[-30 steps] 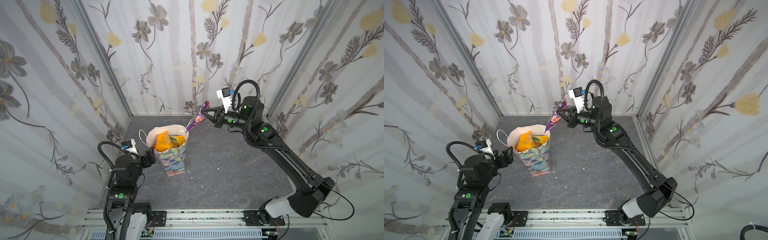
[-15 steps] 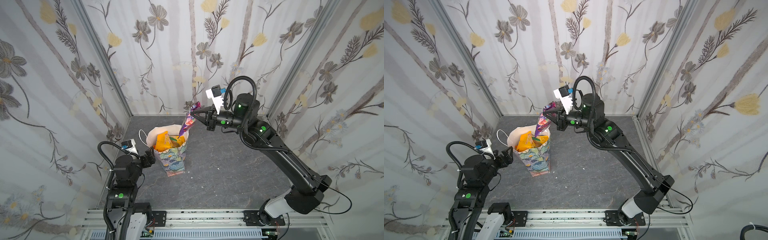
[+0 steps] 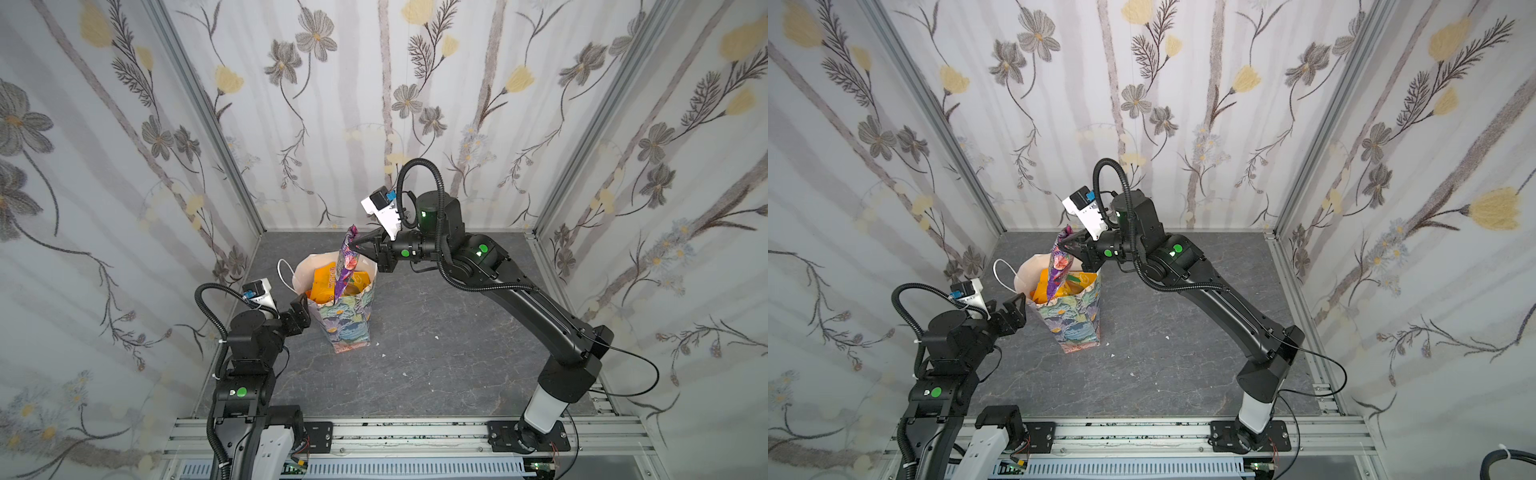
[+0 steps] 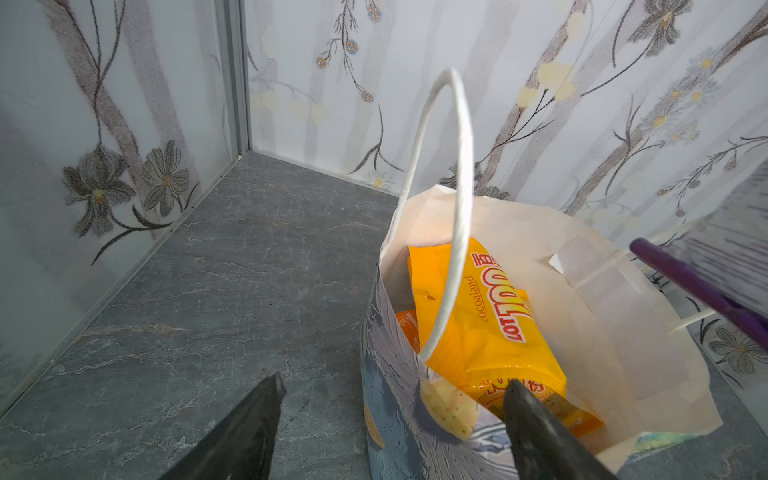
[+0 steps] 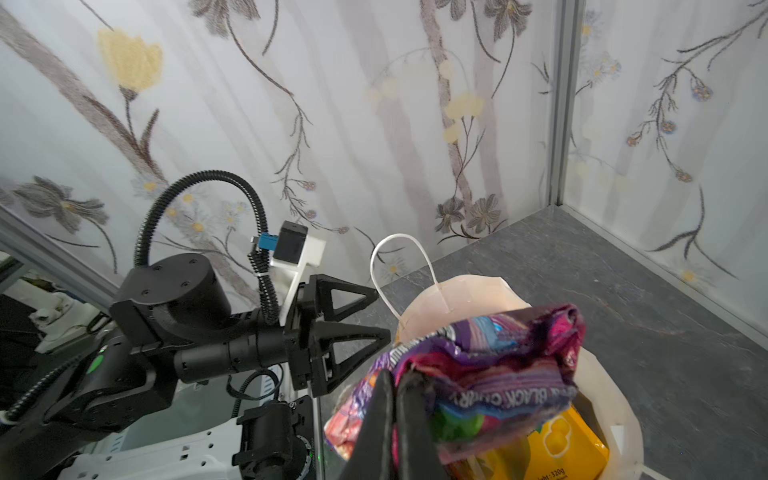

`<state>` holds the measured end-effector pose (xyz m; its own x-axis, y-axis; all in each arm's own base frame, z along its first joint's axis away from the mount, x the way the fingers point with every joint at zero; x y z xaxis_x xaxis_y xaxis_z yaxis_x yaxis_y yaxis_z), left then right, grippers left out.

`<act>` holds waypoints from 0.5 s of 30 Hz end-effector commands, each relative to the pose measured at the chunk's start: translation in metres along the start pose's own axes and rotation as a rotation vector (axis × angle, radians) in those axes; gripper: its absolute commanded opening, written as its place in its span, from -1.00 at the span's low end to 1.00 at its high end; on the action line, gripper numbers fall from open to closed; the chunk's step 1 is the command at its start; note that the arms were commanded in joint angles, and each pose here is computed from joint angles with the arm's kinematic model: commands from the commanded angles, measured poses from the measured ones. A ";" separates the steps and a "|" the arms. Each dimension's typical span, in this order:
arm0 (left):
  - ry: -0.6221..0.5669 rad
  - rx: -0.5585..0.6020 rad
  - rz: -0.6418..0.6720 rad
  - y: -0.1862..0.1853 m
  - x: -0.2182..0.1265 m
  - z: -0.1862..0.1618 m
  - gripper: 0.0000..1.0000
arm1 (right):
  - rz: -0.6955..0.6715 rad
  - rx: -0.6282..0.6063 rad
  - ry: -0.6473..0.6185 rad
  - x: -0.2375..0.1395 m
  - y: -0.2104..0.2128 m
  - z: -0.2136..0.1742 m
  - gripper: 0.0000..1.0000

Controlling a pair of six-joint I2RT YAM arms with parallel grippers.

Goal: Place the snacks into the paper bag
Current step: 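Lower the purple packet into the white bag held by the left gripper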

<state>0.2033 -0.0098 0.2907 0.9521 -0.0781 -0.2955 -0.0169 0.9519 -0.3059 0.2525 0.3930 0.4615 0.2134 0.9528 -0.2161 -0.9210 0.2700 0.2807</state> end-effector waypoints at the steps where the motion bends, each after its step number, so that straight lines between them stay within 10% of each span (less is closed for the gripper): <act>1: -0.025 0.000 -0.021 -0.003 -0.001 0.005 0.67 | -0.146 -0.079 0.020 0.007 -0.014 -0.002 -1.00; 15: -0.027 -0.001 -0.019 -0.003 -0.001 0.005 0.67 | -0.463 -0.225 0.135 0.024 -0.034 -0.024 -1.00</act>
<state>0.2027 -0.0098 0.2913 0.9531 -0.0785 -0.2922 -0.0155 0.9519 -0.3061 0.2743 0.4089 0.4178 0.5104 0.7554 -0.4110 -0.8280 0.5607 0.0023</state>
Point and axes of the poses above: each gripper's point midway between its finger pads, its own x axis out along the fingers, its own y axis along the line the jaws close on, z = x × y, the point moved 5 cm from there along -x, back along the fingers, and after that the axes turned 1 degree about x, right-handed, at the moved point
